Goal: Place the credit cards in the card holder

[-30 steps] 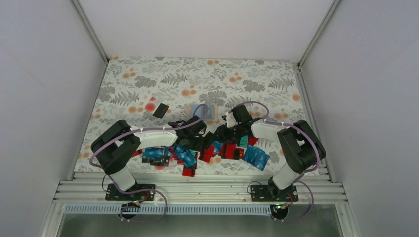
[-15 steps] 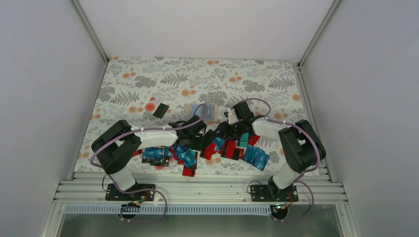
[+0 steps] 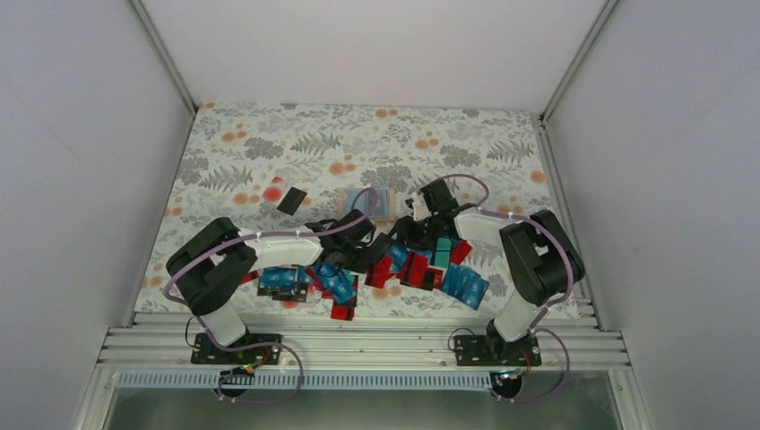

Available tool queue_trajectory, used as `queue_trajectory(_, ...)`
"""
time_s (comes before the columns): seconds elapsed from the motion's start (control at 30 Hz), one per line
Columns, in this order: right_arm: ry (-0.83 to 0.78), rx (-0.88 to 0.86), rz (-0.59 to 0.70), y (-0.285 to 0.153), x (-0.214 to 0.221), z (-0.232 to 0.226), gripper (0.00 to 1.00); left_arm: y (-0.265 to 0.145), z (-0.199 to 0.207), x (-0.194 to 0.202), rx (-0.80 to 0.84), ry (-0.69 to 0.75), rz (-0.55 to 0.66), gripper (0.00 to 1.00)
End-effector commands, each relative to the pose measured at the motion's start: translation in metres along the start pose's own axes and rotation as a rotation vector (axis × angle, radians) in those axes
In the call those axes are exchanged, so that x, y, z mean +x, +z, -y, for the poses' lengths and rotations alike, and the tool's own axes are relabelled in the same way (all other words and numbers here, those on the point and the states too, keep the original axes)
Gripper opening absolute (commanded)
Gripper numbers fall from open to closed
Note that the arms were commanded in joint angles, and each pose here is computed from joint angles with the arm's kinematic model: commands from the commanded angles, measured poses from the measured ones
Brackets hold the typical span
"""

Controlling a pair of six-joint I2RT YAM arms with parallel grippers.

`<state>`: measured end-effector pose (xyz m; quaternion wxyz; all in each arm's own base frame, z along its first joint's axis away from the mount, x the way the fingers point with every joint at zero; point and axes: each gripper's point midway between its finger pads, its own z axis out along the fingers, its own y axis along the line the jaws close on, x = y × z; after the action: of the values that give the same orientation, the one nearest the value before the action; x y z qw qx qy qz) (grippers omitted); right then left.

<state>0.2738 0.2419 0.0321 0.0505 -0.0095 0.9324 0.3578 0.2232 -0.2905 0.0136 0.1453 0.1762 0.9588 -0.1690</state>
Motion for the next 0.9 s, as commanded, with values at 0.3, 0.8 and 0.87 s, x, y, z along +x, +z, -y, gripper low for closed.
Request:
queue_trajectory(0.3, -0.003, -0.008, -0.026, 0.011, -0.005, 0.003, 0.47, 0.022, -0.025, 0.044, -0.07, -0.005, -0.141, 0.04)
queue_trajectory(0.8, -0.038, -0.052, -0.064, 0.023, -0.014, -0.005, 0.39, 0.028, -0.027, 0.049, -0.066, 0.002, -0.153, 0.04)
queue_trajectory(0.87, -0.044, -0.069, -0.071, 0.025, -0.013, -0.009, 0.37, 0.028, -0.027, 0.049, -0.066, 0.003, -0.153, 0.04)
